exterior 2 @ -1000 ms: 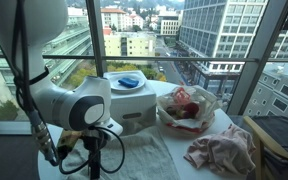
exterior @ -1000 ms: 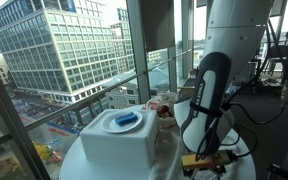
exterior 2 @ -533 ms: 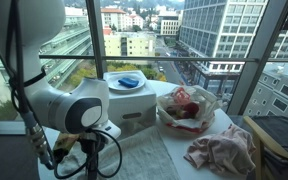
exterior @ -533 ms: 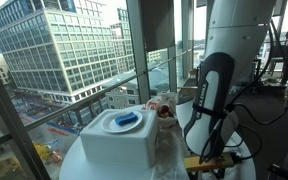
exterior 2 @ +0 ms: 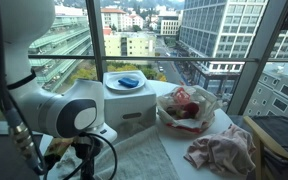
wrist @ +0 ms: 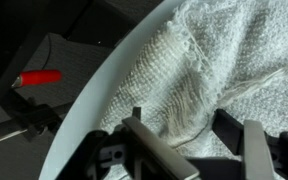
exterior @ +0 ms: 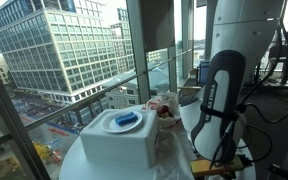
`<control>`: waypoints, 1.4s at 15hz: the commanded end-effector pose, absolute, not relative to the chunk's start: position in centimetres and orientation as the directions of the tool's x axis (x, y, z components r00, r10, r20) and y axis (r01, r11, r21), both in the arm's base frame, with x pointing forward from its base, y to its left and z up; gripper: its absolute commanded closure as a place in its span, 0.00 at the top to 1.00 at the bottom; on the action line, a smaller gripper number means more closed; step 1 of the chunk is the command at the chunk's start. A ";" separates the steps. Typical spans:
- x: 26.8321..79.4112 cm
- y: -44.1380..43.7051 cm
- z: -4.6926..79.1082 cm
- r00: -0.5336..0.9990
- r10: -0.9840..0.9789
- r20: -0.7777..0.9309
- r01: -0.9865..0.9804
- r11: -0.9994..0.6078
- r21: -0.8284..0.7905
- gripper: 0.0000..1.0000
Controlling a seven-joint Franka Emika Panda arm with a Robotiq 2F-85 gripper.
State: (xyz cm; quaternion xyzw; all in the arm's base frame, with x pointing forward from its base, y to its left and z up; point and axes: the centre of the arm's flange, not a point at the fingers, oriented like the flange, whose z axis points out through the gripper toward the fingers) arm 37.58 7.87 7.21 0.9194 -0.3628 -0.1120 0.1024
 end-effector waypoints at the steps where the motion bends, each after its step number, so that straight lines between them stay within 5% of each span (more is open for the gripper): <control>1: 35.8 8.0 8.9 0.722 -0.685 -0.099 -0.643 -0.717 0.269 1.00; 21: 34.5 8.6 11.0 0.805 -0.586 0.091 -0.582 -0.749 0.318 1.00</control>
